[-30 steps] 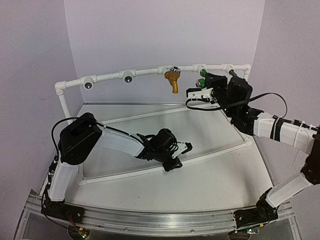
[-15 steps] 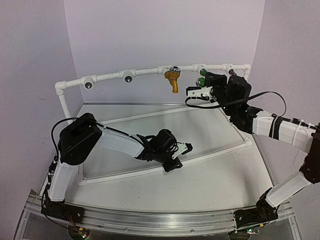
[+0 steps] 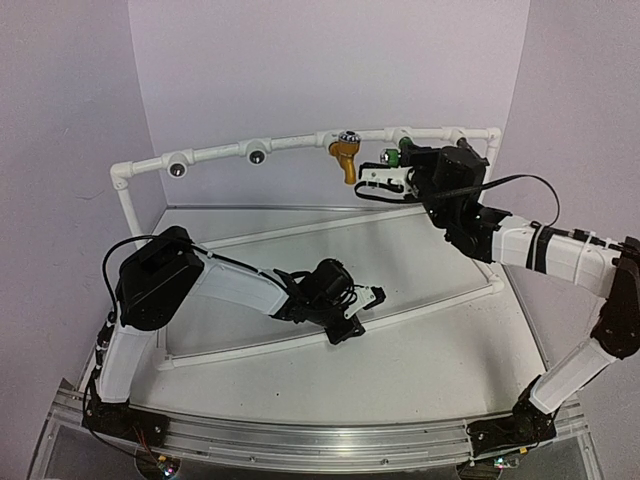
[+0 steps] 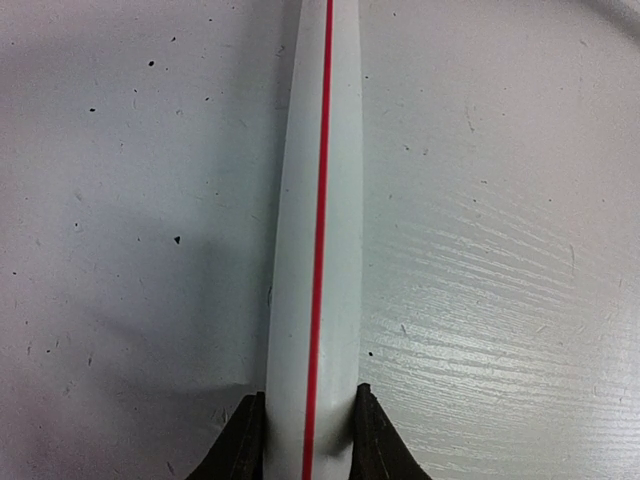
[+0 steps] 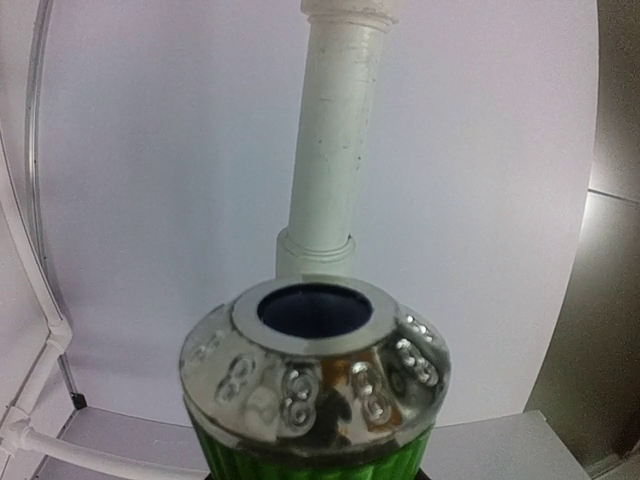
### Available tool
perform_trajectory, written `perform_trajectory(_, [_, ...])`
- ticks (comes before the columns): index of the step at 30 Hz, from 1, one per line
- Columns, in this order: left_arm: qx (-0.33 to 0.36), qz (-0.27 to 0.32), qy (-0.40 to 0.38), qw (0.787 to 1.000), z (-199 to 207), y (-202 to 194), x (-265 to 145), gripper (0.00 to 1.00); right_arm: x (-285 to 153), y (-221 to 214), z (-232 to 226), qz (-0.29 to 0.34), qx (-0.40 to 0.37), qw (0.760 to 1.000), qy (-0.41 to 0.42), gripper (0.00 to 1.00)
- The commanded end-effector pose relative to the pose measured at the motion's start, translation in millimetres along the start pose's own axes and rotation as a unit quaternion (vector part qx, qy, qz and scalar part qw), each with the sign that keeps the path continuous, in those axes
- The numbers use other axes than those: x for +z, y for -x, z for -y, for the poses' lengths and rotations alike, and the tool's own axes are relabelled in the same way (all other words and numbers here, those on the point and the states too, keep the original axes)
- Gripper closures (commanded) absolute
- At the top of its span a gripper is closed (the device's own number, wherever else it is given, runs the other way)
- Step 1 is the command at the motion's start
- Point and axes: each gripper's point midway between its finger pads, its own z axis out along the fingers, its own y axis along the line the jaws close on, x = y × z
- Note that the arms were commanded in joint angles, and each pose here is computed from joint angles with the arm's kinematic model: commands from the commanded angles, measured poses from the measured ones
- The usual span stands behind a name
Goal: Install the water faucets
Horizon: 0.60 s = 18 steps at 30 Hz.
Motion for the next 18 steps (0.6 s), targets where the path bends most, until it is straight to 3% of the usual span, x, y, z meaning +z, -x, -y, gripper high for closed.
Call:
perform_trajectory(1, [-0.015, -0.073, -0.049, 0.996, 38.1, -44.9, 3.6, 1.00, 8.6, -14.5, 18.6, -0.038, 0.071, 0.997, -0.020, 1.00])
perform_trajectory(18, [-0.015, -0.074, -0.045, 0.996, 36.6, -45.3, 3.8, 1.00, 14.5, -63.4, 17.7, -0.080, 0.162, 0.983, -0.019, 1.00])
